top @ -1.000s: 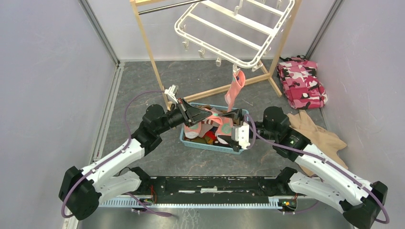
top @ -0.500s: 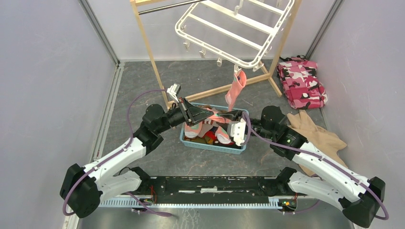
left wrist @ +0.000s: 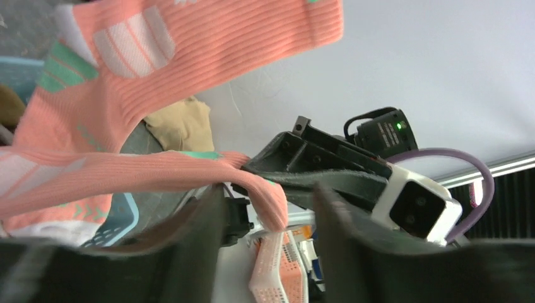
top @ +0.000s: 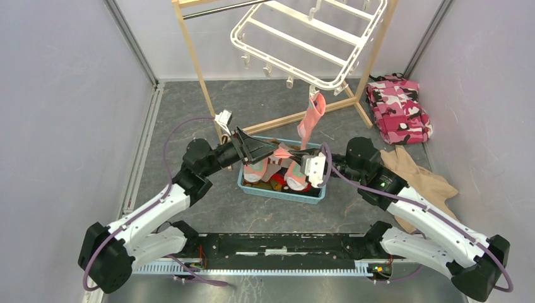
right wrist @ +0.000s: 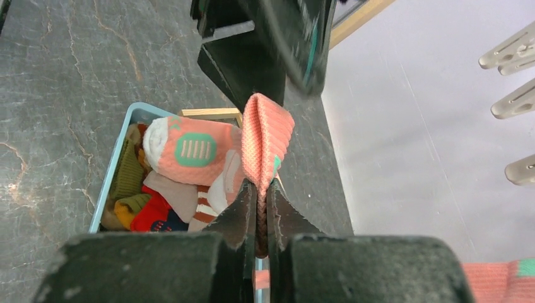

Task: Clip the socks to the hanger
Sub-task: Pick up the sock from the bin.

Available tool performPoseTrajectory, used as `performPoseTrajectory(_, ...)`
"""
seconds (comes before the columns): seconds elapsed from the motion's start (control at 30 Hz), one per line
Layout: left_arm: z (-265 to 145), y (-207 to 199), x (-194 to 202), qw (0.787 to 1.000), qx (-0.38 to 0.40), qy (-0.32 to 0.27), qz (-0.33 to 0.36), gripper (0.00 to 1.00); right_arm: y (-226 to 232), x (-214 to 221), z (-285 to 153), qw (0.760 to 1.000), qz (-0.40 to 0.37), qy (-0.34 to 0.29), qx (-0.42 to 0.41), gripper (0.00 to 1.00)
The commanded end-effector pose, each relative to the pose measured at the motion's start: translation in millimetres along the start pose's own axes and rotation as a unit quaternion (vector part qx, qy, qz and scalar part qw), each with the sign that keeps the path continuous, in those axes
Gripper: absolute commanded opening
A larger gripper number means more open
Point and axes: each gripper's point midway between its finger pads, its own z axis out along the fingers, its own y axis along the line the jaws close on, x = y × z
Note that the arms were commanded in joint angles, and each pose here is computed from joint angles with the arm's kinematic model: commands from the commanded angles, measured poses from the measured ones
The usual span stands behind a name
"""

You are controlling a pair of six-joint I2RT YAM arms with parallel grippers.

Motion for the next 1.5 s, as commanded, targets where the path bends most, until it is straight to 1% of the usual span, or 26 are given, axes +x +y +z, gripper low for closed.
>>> performPoseTrajectory(0.0, -19.0, -36.5, -12.4, 0.987, 0.054, -0.034, 0.151, 0.72, -16.8, -22.5, -8.6, 0.999, 0.027, -0.023, -0.006, 0.00)
performPoseTrajectory(0.03, -22.7, -36.4, -13.6, 0.976, 0.050, -0.037, 0.207, 0.79, -16.4, -25.2, -10.1, 0.999, 0.033, -0.028, -0.015, 0.00)
performPoseTrajectory(0.1, -32.0, -41.6, -13.4, 0.953, 0.052, -0.039, 0.297, 0.90, -14.3, -25.9, -13.0, 0.998, 0.048, -0.033, -0.037, 0.00)
performPoseTrajectory(0.2, -43.5, -44.6, -7.6, 0.898, 0.074, -0.031, 0.432, 0.95, -11.1, -29.5, -16.7, 0.993, 0.071, -0.047, -0.076, 0.00)
performPoseTrajectory(0.23, -45.5, -43.9, -7.0, 0.879, 0.079, -0.030, 0.470, 0.97, -7.9, -29.5, -17.0, 0.991, 0.082, -0.050, -0.092, 0.00)
performPoseTrajectory(0.3, -45.5, -40.1, -3.7, 0.846, 0.090, -0.018, 0.525, 0.98, -6.3, -33.5, -17.7, 0.987, 0.094, -0.062, -0.114, 0.01)
performPoseTrajectory(0.4, -38.6, -34.8, -1.0, 0.809, 0.104, 0.003, 0.579, 0.98, -4.0, -35.7, -17.0, 0.983, 0.103, -0.071, -0.131, 0.02)
performPoseTrajectory(0.47, -31.5, -37.0, -0.6, 0.791, 0.115, 0.015, 0.600, 0.97, -3.8, -37.5, -16.2, 0.982, 0.103, -0.077, -0.135, 0.03)
performPoseTrajectory(0.57, -18.7, -33.5, -0.1, 0.777, 0.121, 0.028, 0.617, 0.95, -3.9, -37.1, -14.9, 0.982, 0.105, -0.078, -0.138, 0.03)
performPoseTrajectory(0.63, -10.3, -28.7, 2.7, 0.767, 0.125, 0.039, 0.628, 0.91, -3.2, -37.7, -14.6, 0.981, 0.105, -0.080, -0.141, 0.03)
performPoseTrajectory(0.77, 5.0, -19.2, 8.0, 0.766, 0.128, 0.060, 0.627, 0.82, -3.5, -36.6, -13.8, 0.981, 0.106, -0.080, -0.141, 0.04)
performPoseTrajectory(0.87, 12.2, -17.4, 11.3, 0.771, 0.132, 0.066, 0.619, 0.68, -3.8, -35.8, -13.3, 0.981, 0.108, -0.079, -0.142, 0.03)
performPoseTrajectory(0.97, 15.7, -16.8, 14.9, 0.778, 0.141, 0.070, 0.608, 0.60, -3.8, -35.9, -12.5, 0.981, 0.108, -0.079, -0.143, 0.03)
performPoseTrajectory(1.03, 16.4, -16.5, 16.4, 0.781, 0.143, 0.070, 0.604, 0.52, -4.0, -34.8, -12.1, 0.981, 0.109, -0.078, -0.142, 0.03)
performPoseTrajectory(1.2, 13.9, -18.9, 16.8, 0.782, 0.147, 0.061, 0.603, 0.36, -4.2, -31.8, -12.0, 0.981, 0.113, -0.073, -0.139, 0.03)
performPoseTrajectory(1.23, 13.0, -19.1, 18.2, 0.789, 0.147, 0.062, 0.593, 0.33, -4.7, -31.1, -11.8, 0.981, 0.114, -0.071, -0.138, 0.04)
performPoseTrajectory(1.43, 10.5, -19.9, 23.7, 0.805, 0.156, 0.065, 0.568, 0.03, -11.3, -26.3, -11.7, 0.984, 0.121, -0.057, -0.117, 0.05)
performPoseTrajectory(1.47, 10.3, -19.8, 23.5, 0.808, 0.155, 0.063, 0.565, 0.02, -13.0, -25.3, -12.1, 0.985, 0.121, -0.054, -0.113, 0.07)
